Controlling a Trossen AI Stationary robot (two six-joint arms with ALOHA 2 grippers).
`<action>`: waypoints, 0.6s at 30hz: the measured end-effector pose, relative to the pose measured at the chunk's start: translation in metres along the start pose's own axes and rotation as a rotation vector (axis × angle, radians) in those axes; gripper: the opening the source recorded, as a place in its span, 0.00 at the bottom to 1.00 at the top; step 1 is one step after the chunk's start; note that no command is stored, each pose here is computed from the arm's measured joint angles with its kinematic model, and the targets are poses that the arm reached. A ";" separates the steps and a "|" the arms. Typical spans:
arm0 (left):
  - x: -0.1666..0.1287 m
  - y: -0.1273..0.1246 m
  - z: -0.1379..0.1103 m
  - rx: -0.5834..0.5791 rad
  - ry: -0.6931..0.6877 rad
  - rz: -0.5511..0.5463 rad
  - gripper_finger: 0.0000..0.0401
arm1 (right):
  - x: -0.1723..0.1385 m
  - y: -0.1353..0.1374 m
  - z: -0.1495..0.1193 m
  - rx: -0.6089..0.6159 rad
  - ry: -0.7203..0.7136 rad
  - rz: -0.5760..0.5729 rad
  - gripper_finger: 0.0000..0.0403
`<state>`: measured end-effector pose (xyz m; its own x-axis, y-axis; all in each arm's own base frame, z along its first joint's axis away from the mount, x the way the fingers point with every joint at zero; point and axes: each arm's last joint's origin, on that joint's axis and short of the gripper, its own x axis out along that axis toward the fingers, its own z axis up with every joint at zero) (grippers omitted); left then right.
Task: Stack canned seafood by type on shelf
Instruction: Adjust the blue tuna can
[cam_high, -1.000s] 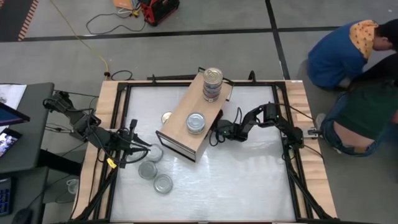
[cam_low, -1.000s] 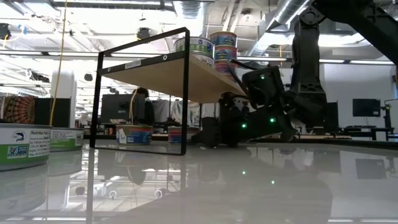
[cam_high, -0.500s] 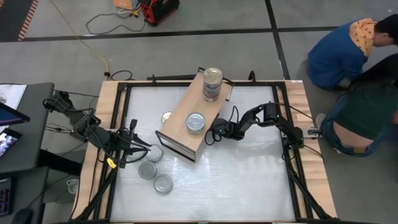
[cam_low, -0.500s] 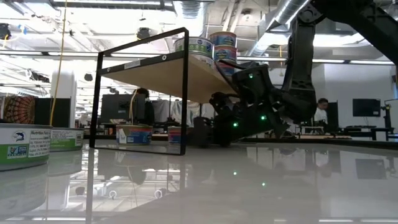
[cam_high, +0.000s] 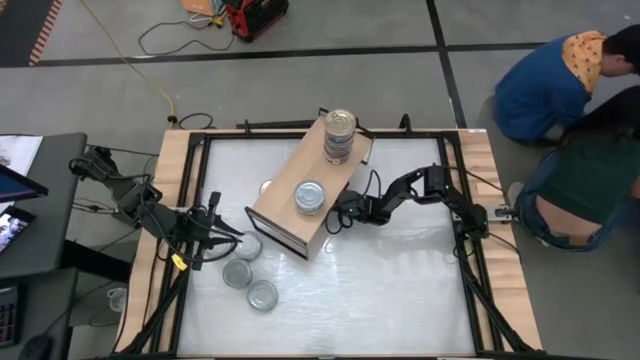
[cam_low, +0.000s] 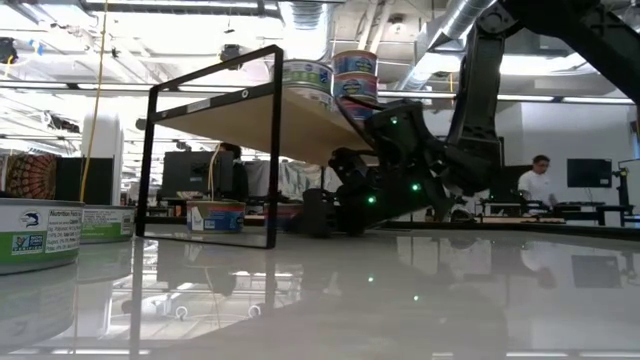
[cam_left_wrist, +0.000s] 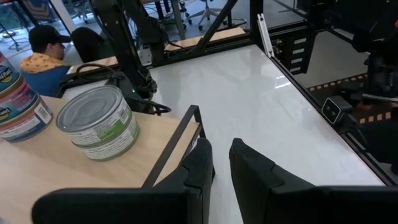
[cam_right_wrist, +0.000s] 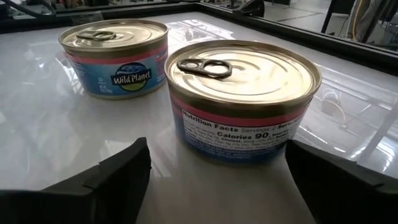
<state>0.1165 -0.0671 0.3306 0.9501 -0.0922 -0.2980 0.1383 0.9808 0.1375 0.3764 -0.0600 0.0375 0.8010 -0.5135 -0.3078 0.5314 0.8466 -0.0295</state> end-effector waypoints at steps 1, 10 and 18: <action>0.000 0.000 0.000 0.000 0.000 0.000 0.12 | 0.000 0.001 -0.001 -0.002 0.006 0.002 0.96; 0.000 0.000 0.000 -0.013 0.001 -0.006 0.12 | -0.009 -0.001 -0.010 -0.012 0.032 0.006 0.94; 0.000 0.002 -0.003 -0.031 0.027 0.056 0.12 | -0.030 0.008 -0.010 -0.033 0.058 0.047 0.94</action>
<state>0.1158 -0.0647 0.3279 0.9481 -0.0323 -0.3164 0.0756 0.9892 0.1255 0.3546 -0.0363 0.0368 0.8073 -0.4648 -0.3637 0.4832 0.8743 -0.0449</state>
